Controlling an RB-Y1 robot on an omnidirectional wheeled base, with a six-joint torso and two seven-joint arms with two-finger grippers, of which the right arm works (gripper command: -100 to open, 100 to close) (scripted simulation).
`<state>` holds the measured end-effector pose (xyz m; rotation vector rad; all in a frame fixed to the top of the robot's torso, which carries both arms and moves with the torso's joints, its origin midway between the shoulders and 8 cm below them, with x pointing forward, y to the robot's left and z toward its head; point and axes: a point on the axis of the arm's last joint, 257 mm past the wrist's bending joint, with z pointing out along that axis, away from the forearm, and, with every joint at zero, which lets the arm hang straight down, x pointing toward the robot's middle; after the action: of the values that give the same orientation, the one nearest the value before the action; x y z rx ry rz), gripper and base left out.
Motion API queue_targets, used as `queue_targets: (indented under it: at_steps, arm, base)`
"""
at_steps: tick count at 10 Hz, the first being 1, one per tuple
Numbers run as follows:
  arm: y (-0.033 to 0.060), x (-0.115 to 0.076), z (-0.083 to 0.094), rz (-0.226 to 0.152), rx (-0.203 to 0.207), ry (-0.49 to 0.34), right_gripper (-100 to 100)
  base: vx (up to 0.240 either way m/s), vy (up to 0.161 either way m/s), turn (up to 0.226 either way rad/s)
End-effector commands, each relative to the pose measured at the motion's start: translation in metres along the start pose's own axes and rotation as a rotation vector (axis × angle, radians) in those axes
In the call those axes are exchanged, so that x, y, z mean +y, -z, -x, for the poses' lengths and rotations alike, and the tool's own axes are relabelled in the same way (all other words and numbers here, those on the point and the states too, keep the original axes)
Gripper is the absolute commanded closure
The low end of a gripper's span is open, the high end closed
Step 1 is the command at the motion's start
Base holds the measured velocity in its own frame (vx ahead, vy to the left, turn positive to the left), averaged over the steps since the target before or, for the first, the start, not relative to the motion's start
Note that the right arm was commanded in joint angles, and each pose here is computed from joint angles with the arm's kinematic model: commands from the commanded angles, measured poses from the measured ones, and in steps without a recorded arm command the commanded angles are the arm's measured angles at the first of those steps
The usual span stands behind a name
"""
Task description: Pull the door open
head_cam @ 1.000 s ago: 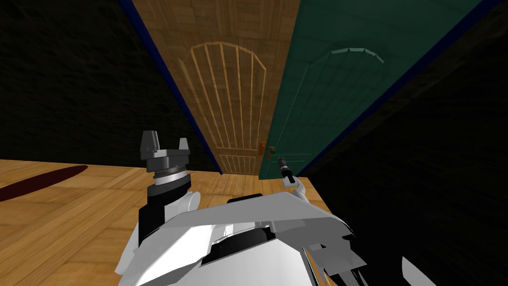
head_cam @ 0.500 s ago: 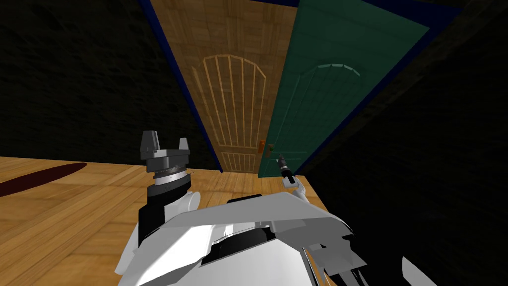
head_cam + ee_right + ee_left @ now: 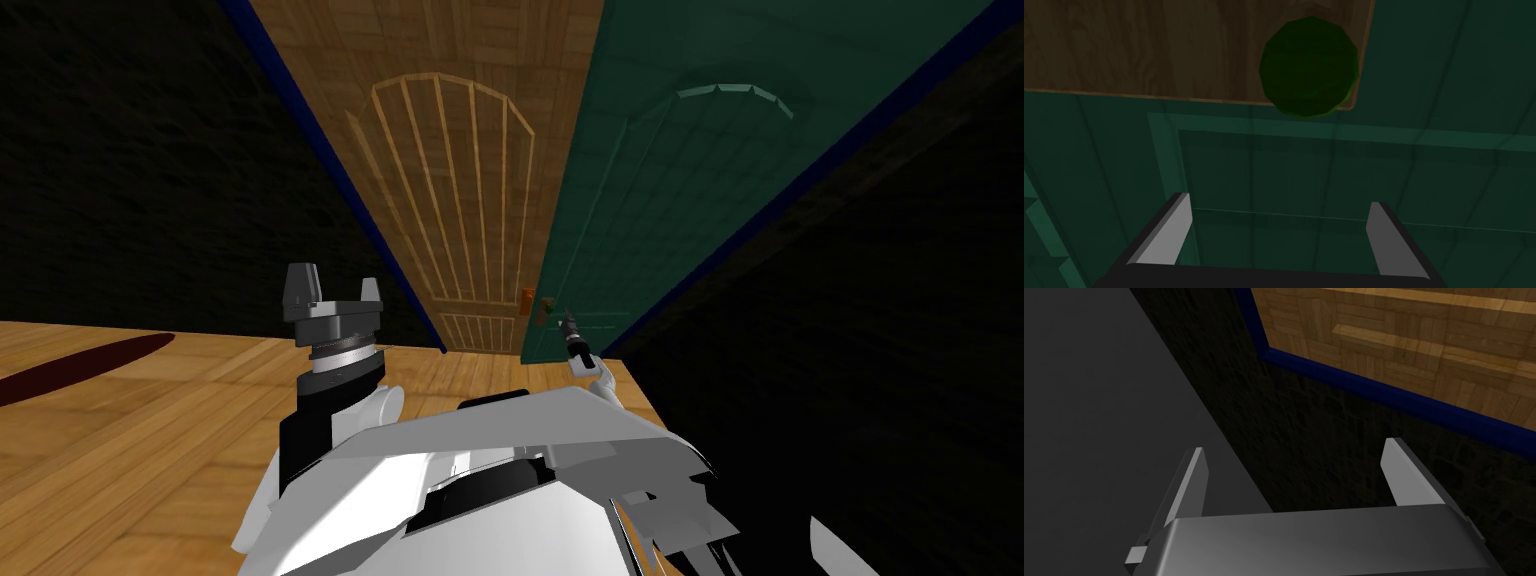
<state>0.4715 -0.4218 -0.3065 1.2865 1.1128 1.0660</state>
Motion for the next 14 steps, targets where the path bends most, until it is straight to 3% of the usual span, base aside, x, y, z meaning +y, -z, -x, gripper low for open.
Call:
queue_targets:
  at_steps: [1, 2, 3, 8, 10, 14]
  arm:
    - [-0.0078, 0.008, -0.014, 0.02, 0.019, -0.007, -100]
    - [-0.0042, 0.005, -0.006, 0.011, 0.011, -0.003, -100]
    - [-0.0042, 0.005, -0.006, 0.011, 0.011, -0.003, 100]
    - [-0.0042, 0.005, -0.006, 0.011, 0.011, -0.003, 100]
    - [0.001, 0.001, -0.005, 0.002, 0.022, -0.001, 100]
    - [0.0059, 0.004, -0.017, 0.009, 0.074, -0.003, 100]
  base:
    - [0.252, 0.11, 0.178]
    - [0.122, 0.057, 0.037]
    - [-0.017, -0.008, -0.034]
    - [-0.025, -0.008, 0.003]
    - [-0.143, -0.06, 0.053]
    - [-0.208, -0.072, 0.104]
